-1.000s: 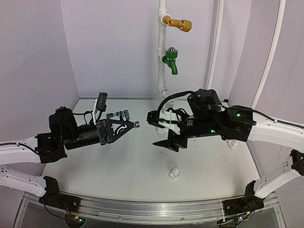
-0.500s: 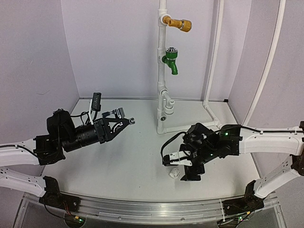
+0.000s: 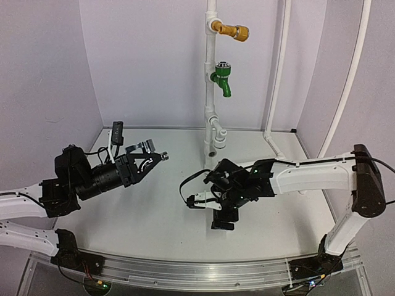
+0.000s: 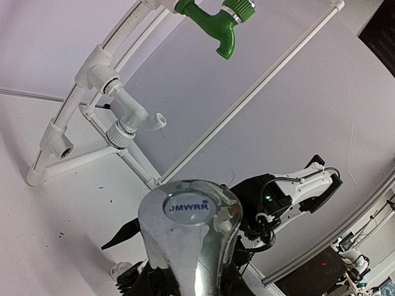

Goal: Install the water faucets

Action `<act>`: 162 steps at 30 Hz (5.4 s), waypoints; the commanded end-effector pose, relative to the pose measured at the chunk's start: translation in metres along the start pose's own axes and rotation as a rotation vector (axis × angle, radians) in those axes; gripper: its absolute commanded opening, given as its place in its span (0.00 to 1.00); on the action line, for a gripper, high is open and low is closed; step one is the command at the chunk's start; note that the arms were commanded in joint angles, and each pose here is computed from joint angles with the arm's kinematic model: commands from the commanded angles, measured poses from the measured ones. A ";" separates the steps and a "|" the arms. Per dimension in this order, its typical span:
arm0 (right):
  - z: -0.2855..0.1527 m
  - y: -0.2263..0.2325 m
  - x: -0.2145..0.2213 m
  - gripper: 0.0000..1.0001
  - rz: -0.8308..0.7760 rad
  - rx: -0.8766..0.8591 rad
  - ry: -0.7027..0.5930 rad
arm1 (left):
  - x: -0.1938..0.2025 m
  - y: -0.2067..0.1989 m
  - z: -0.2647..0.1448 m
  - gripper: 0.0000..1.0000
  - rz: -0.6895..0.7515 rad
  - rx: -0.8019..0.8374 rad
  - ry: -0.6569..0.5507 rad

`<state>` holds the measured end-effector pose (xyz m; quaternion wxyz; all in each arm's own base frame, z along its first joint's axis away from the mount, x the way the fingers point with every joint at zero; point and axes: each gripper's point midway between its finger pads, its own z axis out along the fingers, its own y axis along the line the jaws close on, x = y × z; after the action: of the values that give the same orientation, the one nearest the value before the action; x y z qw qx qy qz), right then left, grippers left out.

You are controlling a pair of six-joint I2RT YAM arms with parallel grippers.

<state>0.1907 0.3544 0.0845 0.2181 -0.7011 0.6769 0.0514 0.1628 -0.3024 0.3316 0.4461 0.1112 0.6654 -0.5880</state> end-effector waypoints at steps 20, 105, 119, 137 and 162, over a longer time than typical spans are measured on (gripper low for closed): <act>0.041 -0.020 0.029 0.98 0.012 0.116 0.181 | -0.020 -0.006 -0.010 0.00 0.015 0.010 -0.084; 0.054 -0.038 0.086 0.52 0.552 -0.084 0.241 | -0.027 0.010 -0.010 0.00 0.002 -0.088 -0.117; 0.051 -0.039 0.080 0.12 0.513 -0.103 0.229 | -0.024 0.015 -0.010 0.00 0.004 -0.103 -0.116; -0.173 -0.084 -0.080 0.00 0.092 0.052 -0.531 | -0.022 -0.006 -0.016 0.00 0.018 0.011 -0.088; -0.313 -0.024 -0.143 0.00 -0.621 0.696 -1.041 | -0.004 -0.120 0.005 0.00 0.010 0.574 0.179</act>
<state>0.1447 0.3736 0.3889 0.6706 -0.6645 0.3056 0.1240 0.1012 -0.3478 0.3668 0.3222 0.2640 0.5803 -0.6998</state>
